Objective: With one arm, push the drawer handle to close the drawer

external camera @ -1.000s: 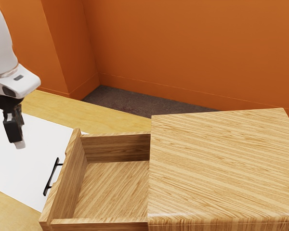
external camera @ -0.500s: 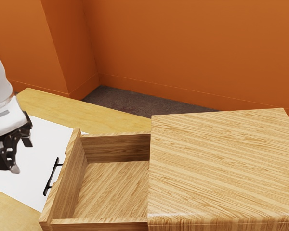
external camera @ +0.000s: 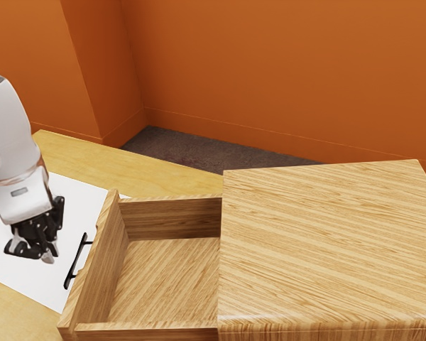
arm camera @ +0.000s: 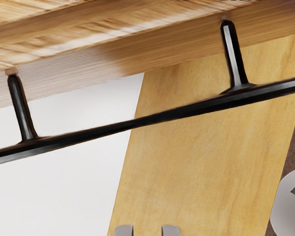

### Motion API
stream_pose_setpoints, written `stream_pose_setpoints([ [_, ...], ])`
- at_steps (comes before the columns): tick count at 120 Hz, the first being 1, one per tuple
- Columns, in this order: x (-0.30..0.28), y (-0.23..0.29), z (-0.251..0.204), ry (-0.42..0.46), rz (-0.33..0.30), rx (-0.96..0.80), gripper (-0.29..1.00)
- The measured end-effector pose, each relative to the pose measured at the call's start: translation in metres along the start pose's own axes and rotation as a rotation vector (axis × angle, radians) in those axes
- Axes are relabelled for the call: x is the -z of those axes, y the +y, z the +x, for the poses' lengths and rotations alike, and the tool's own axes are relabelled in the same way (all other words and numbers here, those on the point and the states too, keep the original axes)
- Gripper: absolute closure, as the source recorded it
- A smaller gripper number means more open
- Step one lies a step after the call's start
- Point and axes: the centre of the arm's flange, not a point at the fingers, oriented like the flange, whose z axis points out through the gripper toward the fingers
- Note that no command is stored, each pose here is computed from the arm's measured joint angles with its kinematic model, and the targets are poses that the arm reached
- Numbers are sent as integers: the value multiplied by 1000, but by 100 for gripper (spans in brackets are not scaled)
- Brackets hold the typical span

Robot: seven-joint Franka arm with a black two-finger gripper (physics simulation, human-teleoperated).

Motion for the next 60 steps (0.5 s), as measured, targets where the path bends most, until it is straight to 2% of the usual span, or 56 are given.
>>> stream_pose_setpoints([
  [60,0,-2,24,44,-7,-76,78],
])
